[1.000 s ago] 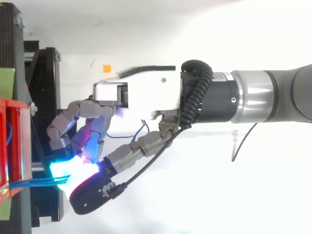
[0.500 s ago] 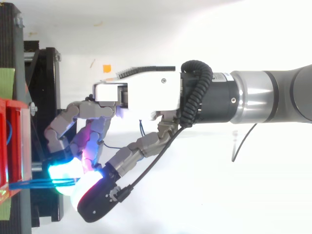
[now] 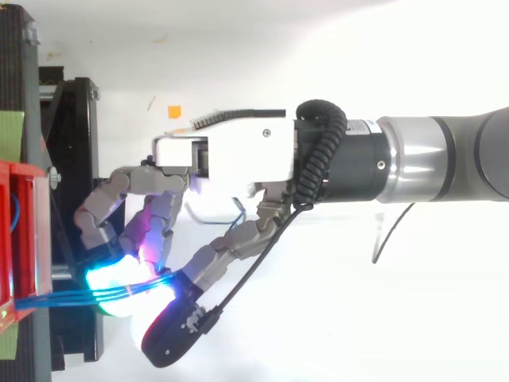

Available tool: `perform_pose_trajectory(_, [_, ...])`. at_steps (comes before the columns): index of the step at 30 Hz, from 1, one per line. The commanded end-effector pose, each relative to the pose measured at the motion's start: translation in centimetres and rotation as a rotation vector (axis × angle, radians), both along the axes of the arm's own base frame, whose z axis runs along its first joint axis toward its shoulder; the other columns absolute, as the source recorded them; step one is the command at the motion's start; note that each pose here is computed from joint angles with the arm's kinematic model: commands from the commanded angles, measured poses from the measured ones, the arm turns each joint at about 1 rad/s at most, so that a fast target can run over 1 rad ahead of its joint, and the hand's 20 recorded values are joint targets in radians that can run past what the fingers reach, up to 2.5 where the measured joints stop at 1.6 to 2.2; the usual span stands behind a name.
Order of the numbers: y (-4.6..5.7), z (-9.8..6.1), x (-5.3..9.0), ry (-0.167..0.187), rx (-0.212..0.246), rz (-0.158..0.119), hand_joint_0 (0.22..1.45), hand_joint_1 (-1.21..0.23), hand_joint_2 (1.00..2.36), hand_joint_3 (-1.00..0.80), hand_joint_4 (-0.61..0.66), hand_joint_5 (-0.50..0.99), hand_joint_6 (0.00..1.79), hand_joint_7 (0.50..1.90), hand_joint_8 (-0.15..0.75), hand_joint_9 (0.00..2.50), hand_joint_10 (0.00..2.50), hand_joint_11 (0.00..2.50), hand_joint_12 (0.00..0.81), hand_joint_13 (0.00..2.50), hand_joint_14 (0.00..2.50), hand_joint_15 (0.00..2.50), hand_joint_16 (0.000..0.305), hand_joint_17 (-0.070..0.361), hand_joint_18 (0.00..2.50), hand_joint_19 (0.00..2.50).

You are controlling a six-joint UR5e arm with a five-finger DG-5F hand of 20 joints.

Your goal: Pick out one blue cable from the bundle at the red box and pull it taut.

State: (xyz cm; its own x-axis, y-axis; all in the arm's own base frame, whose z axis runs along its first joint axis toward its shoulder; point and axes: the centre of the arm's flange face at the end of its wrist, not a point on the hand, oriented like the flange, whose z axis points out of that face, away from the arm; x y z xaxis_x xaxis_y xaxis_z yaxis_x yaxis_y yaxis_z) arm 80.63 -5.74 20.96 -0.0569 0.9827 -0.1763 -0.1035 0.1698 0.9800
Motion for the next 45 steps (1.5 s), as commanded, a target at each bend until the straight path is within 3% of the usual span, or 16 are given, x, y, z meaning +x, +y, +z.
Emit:
perform_pose_trajectory(1, [0.18,-0.06,-0.05,0.009,0.0,0.002,0.72,-0.84,1.0,-0.5,-0.01,-0.13,0.93,1.06,0.341,1.31,0.02,0.71,0.45,0.94,0.02,0.45,0.062,0.139,0.89,0.75])
perform_pose_trajectory(3, [0.17,-0.15,-0.1,0.013,0.002,0.003,0.68,-0.85,1.0,-0.5,0.06,-0.13,0.9,1.01,0.342,1.3,0.02,0.71,0.452,0.94,0.02,0.46,0.062,0.14,0.89,0.76])
perform_pose_trajectory(9, [0.26,-0.16,-0.1,0.014,0.004,0.001,0.58,-0.88,1.0,-0.5,0.1,-0.13,0.86,1.01,0.338,1.28,0.02,0.7,0.455,0.93,0.02,0.47,0.063,0.142,0.88,0.77])
perform_pose_trajectory(12, [0.36,-0.11,-0.07,0.014,0.004,0.0,0.54,-0.74,1.0,-0.5,0.11,-0.12,0.85,0.96,0.341,1.29,0.02,0.68,0.463,0.94,0.02,0.47,0.065,0.146,0.89,0.77])
perform_pose_trajectory(15, [0.37,0.04,0.0,0.011,0.006,0.0,0.56,-0.65,1.0,-0.5,0.12,-0.1,0.8,0.97,0.334,1.36,0.02,0.68,0.45,0.98,0.02,0.47,0.064,0.143,0.89,0.78])
perform_pose_trajectory(21, [0.33,0.46,0.2,0.004,0.007,-0.006,0.63,-0.59,1.0,-0.5,0.1,-0.09,0.76,1.0,0.326,1.43,0.02,0.71,0.427,1.01,0.02,0.49,0.061,0.137,0.9,0.8])
perform_pose_trajectory(23, [0.33,0.44,0.18,0.005,0.006,-0.006,0.64,-0.61,1.0,-0.5,0.09,-0.08,0.76,1.01,0.323,1.44,0.02,0.71,0.428,1.01,0.02,0.5,0.061,0.137,0.9,0.8])
perform_pose_trajectory(27, [0.32,0.39,0.14,0.01,0.007,-0.006,0.63,-0.7,1.02,-0.27,0.07,-0.09,0.78,1.13,0.338,1.41,0.02,0.74,0.445,1.01,0.02,0.5,0.062,0.14,0.9,0.81])
perform_pose_trajectory(33, [0.32,0.39,0.14,0.01,0.005,-0.007,0.63,-0.83,1.02,-0.17,0.1,-0.13,0.87,1.08,0.349,1.34,0.02,0.73,0.452,0.98,0.02,0.5,0.064,0.144,0.9,0.8])
perform_pose_trajectory(35, [0.32,0.39,0.14,0.01,0.007,-0.006,0.65,-0.85,1.02,-0.21,0.1,-0.13,0.88,1.06,0.349,1.33,0.02,0.74,0.453,0.97,0.02,0.5,0.064,0.144,0.89,0.8])
perform_pose_trajectory(38, [0.34,0.39,0.14,0.01,0.007,-0.005,0.66,-0.85,1.01,-0.43,0.13,-0.13,0.88,1.02,0.338,1.33,0.02,0.73,0.447,0.97,0.02,0.5,0.064,0.144,0.89,0.79])
perform_pose_trajectory(41, [0.32,0.46,0.18,0.008,0.007,-0.006,0.62,-0.78,1.0,-0.5,0.13,-0.13,0.88,0.98,0.332,1.34,0.02,0.72,0.444,0.97,0.02,0.5,0.064,0.144,0.88,0.79])
perform_pose_trajectory(45, [0.32,0.46,0.18,0.008,0.007,-0.006,0.61,-0.47,1.0,-0.5,0.1,-0.11,0.85,1.03,0.331,1.41,0.02,0.72,0.437,0.97,0.02,0.51,0.062,0.14,0.87,0.82])
